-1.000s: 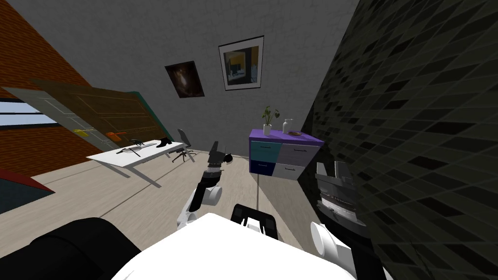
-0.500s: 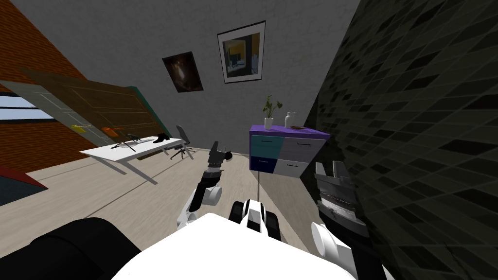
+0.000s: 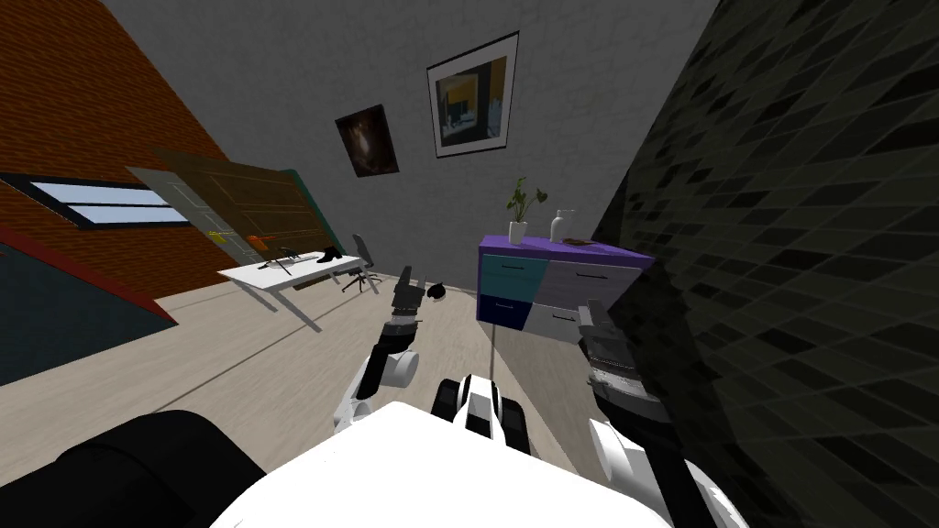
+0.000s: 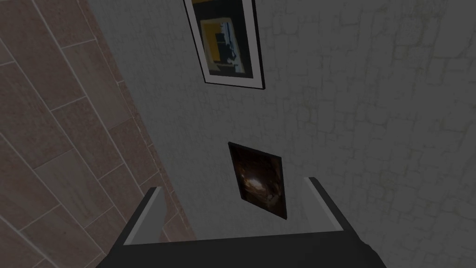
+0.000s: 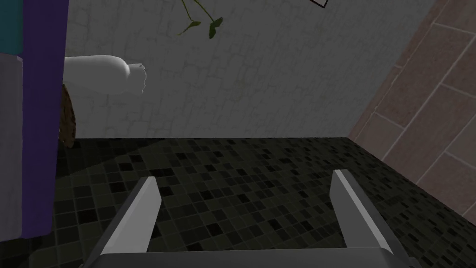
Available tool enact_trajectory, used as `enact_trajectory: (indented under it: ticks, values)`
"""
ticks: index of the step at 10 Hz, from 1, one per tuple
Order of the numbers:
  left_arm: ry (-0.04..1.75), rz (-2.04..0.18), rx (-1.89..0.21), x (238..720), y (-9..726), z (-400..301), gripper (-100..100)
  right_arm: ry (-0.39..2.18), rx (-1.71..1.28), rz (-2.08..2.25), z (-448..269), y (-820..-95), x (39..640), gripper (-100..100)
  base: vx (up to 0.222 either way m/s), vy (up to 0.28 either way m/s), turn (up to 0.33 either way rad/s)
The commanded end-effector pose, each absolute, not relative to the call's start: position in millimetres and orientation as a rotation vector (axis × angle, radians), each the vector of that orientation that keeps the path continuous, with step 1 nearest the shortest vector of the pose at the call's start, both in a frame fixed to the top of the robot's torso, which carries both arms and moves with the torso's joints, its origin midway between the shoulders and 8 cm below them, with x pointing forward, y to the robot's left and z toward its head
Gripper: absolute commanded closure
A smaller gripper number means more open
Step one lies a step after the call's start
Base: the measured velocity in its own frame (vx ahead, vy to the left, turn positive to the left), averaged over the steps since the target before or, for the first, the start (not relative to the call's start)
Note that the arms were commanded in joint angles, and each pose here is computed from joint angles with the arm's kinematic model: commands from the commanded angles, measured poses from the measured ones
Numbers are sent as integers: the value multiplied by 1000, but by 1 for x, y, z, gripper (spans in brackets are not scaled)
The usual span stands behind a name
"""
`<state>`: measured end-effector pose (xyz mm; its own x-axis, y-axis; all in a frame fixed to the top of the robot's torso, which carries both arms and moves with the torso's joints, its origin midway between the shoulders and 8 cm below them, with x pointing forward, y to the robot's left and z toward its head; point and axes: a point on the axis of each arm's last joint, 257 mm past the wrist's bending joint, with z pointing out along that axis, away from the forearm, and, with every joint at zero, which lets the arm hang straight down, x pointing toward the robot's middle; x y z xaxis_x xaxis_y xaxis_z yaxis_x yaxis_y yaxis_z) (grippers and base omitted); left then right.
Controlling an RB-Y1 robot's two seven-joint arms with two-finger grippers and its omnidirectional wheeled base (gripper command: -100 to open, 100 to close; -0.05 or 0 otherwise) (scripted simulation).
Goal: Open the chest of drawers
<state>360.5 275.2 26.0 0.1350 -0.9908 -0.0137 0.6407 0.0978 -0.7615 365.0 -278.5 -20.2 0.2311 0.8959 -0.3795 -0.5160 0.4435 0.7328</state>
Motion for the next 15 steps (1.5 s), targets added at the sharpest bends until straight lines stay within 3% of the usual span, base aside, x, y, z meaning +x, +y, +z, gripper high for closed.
enact_trajectory:
  ticks: [1,15]
  values:
    - [628,-1332,-699,361,275,26,0,973,489,950,-40,-273,379,-100,1,0,91]
    - [629,-1332,-699,361,275,26,0,1416,296,367,-161,-274,436,-100,10,0,160]
